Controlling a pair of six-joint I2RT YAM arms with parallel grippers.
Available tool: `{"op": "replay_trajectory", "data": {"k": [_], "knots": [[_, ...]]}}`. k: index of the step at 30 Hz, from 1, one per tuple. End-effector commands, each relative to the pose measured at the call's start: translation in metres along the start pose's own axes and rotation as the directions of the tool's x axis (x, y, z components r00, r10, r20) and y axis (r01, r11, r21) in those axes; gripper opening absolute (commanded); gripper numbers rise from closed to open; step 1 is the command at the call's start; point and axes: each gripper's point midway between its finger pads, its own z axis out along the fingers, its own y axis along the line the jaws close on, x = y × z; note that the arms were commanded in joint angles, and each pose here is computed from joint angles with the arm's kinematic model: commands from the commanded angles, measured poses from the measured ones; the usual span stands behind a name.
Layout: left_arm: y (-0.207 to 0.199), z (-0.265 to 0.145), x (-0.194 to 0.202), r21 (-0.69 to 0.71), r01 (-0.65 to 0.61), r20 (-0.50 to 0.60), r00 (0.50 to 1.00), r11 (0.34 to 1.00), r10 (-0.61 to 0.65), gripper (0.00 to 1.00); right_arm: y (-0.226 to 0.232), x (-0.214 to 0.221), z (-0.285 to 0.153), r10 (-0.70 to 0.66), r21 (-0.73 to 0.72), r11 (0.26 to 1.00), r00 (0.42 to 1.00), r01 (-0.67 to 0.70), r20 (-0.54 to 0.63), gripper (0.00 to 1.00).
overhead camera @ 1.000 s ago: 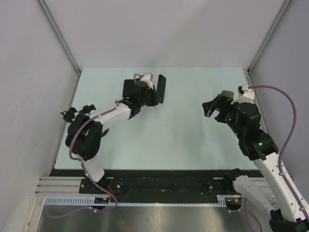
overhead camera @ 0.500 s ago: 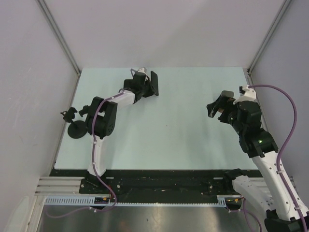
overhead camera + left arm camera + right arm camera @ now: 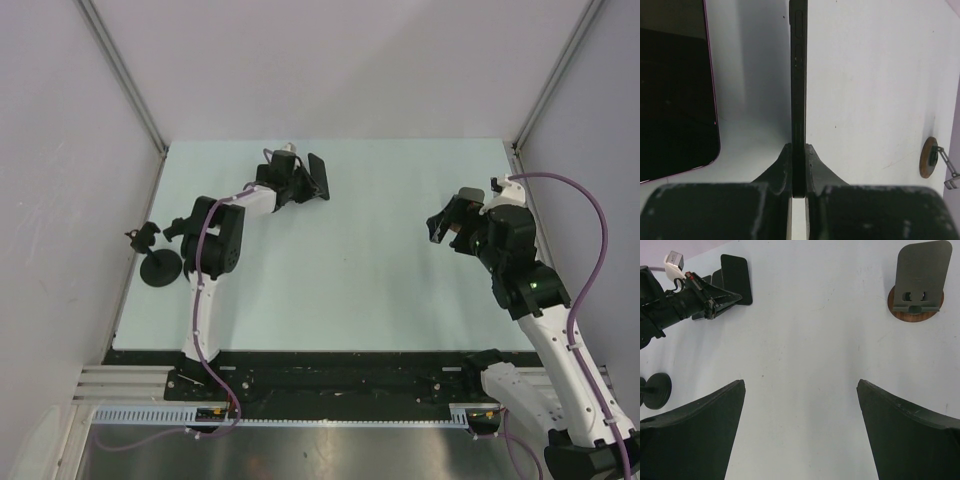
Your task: Remove the phone from the phone stand
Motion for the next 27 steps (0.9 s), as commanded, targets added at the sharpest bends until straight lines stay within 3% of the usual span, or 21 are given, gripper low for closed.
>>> {"op": "replay_trajectory", "data": {"k": [1, 4, 13, 20, 27], "knots": [[-0.011, 0.000, -0.012, 0.054, 0.071, 0.007, 0.997, 0.996, -0.071, 0.11, 0.004, -0.009, 0.000, 0.007, -0.020, 1.000, 0.999, -0.006, 0.031, 1.00], [-0.007, -0.003, -0.010, 0.052, 0.098, -0.008, 0.995, 0.994, -0.098, 0.19, 0.004, -0.010, 0.000, 0.013, -0.024, 1.000, 0.999, -0.012, 0.034, 1.00], [0.005, -0.006, -0.008, 0.041, 0.135, -0.026, 0.991, 0.990, -0.134, 0.29, 0.004, -0.008, 0.000, 0.027, -0.028, 0.999, 0.999, -0.026, 0.027, 1.00], [0.020, -0.022, -0.018, -0.005, 0.148, 0.019, 0.989, 0.989, -0.148, 0.30, 0.004, -0.009, -0.002, 0.029, -0.034, 0.999, 0.999, -0.028, 0.031, 1.00], [0.012, -0.046, -0.033, -0.013, 0.099, 0.079, 0.992, 0.995, -0.098, 0.47, 0.003, -0.008, -0.003, 0.031, -0.031, 0.999, 0.999, -0.030, 0.031, 1.00]]}}
